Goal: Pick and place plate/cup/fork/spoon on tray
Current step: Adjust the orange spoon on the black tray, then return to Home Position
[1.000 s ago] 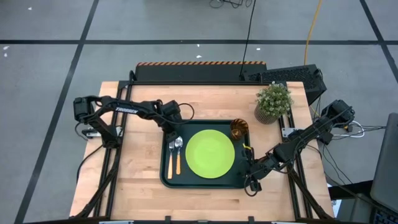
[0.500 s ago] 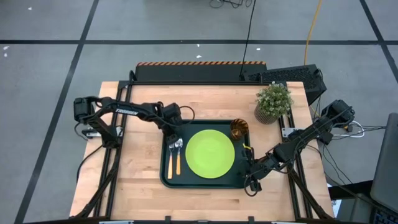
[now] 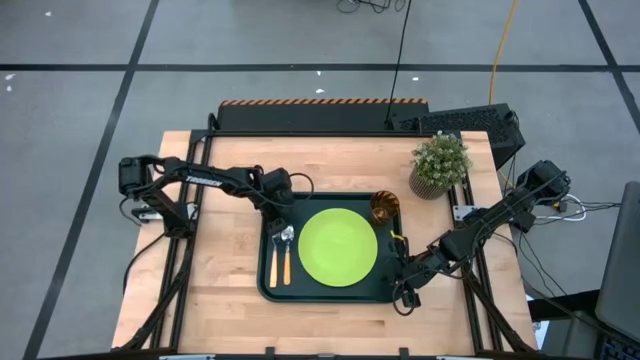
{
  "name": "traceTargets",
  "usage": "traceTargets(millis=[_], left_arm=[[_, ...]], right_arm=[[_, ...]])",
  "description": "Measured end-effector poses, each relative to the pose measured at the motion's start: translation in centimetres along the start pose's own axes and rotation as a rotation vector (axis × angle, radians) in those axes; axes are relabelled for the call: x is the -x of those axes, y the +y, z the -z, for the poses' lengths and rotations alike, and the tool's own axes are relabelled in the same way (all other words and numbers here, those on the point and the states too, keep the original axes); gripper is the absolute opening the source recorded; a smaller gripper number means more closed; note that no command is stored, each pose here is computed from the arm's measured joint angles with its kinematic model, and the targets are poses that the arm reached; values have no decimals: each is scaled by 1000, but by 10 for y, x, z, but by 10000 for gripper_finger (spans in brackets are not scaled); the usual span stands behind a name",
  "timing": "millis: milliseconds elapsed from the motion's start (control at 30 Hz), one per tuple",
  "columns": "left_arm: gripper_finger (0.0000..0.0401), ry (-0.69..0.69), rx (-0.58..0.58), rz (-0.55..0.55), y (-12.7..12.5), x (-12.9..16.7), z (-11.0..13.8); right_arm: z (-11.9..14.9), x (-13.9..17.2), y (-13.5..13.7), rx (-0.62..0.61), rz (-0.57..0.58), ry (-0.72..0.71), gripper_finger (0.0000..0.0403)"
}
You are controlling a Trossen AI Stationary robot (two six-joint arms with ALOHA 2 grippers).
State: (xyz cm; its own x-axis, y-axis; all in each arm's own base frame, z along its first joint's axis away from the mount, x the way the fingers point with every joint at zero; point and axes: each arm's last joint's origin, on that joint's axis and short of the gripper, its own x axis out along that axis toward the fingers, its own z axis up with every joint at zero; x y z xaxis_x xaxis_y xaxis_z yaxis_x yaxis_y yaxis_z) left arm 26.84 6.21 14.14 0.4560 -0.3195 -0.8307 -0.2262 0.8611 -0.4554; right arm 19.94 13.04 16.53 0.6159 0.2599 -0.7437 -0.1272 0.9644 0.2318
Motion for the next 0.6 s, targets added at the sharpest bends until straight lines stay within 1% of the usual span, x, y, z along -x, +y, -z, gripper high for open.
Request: traceTargets(millis=[267,433,600], left_arm=[[90,-8,-16,0,0,0,-1],[90,-48,-21,-1,4,2,-5],[90,-109,-84,-25,5,14,-11]], right_arm=[[0,0,0,8,1,0,55],[0,0,0,13,4,-2,55],[0,0,0,15,3,-3,55]])
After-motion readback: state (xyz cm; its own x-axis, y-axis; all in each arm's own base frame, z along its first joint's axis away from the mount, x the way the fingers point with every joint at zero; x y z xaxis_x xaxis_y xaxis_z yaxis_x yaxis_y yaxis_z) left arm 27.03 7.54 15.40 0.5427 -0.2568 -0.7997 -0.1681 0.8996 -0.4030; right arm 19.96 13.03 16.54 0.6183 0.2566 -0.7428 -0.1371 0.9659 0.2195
